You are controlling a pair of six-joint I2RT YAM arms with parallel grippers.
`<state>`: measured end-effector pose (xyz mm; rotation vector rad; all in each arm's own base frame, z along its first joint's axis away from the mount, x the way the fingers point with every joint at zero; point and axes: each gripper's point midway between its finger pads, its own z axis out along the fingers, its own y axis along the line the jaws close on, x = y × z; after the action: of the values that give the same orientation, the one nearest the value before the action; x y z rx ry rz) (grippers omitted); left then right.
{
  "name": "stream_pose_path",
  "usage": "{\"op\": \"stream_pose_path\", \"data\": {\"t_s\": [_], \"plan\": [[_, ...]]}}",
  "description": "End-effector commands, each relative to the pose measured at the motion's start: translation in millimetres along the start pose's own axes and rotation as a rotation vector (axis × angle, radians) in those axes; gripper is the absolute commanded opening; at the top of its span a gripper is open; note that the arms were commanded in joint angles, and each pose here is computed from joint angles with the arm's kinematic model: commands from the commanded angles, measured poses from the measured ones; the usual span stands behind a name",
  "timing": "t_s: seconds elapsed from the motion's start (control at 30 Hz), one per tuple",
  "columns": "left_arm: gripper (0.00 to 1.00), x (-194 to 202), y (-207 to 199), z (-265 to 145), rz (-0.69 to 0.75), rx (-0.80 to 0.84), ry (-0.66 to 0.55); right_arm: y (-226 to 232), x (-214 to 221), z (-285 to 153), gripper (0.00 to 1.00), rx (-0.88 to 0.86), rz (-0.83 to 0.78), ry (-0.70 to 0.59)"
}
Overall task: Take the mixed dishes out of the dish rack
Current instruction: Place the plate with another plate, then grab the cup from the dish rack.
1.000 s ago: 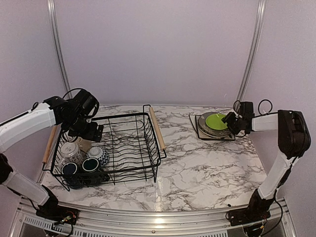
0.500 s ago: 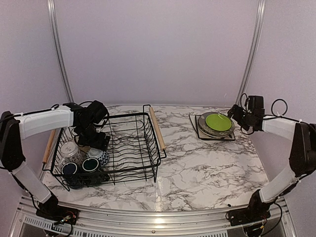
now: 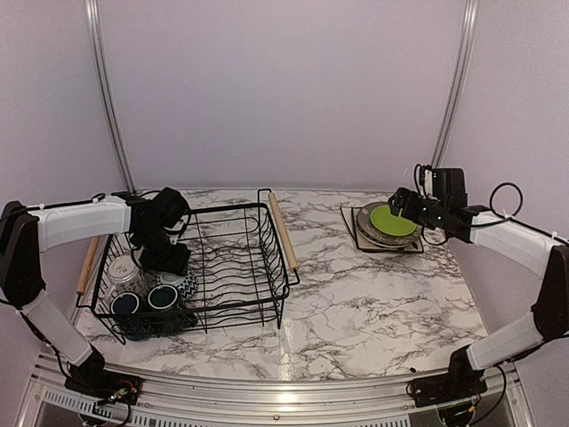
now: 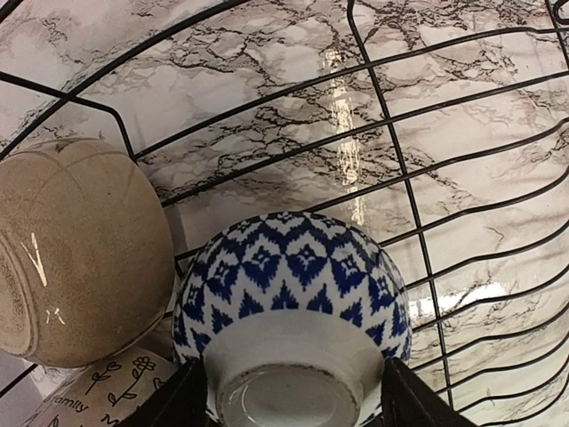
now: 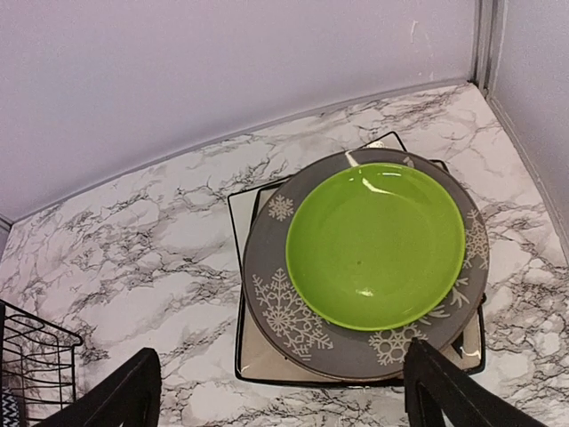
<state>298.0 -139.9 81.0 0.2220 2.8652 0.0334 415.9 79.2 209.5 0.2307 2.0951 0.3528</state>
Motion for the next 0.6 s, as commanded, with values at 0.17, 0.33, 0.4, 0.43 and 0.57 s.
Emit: {"op": "stream_pose_path", "data": {"t_s": [0.17, 0.33, 0.4, 0.43, 0.57], "plan": [[0.58, 6.9, 0.2, -2.6, 0.003, -0.014, 0.029, 38.4, -20.1, -14.8, 0.91, -0.023, -0.092, -0.052], [0.73, 14.8, 4.3, -9.7, 0.013, -0.032, 0.049, 50.2, -22.0, -16.1, 0.91, -0.046, -0.102, -0.058], [0.73, 18.2, 6.0, -11.1, 0.009, -0.033, 0.049, 52.9, -22.6, -16.3, 0.91, -0.053, -0.102, -0.060], [0.72, 19.9, 6.6, -10.8, 0.009, -0.033, 0.051, 54.0, -22.1, -16.3, 0.91, -0.055, -0.103, -0.059], [0.61, 20.0, 5.9, -9.7, 0.001, -0.029, 0.045, 58.7, -21.6, -15.6, 0.91, -0.068, -0.106, -0.059]]}}
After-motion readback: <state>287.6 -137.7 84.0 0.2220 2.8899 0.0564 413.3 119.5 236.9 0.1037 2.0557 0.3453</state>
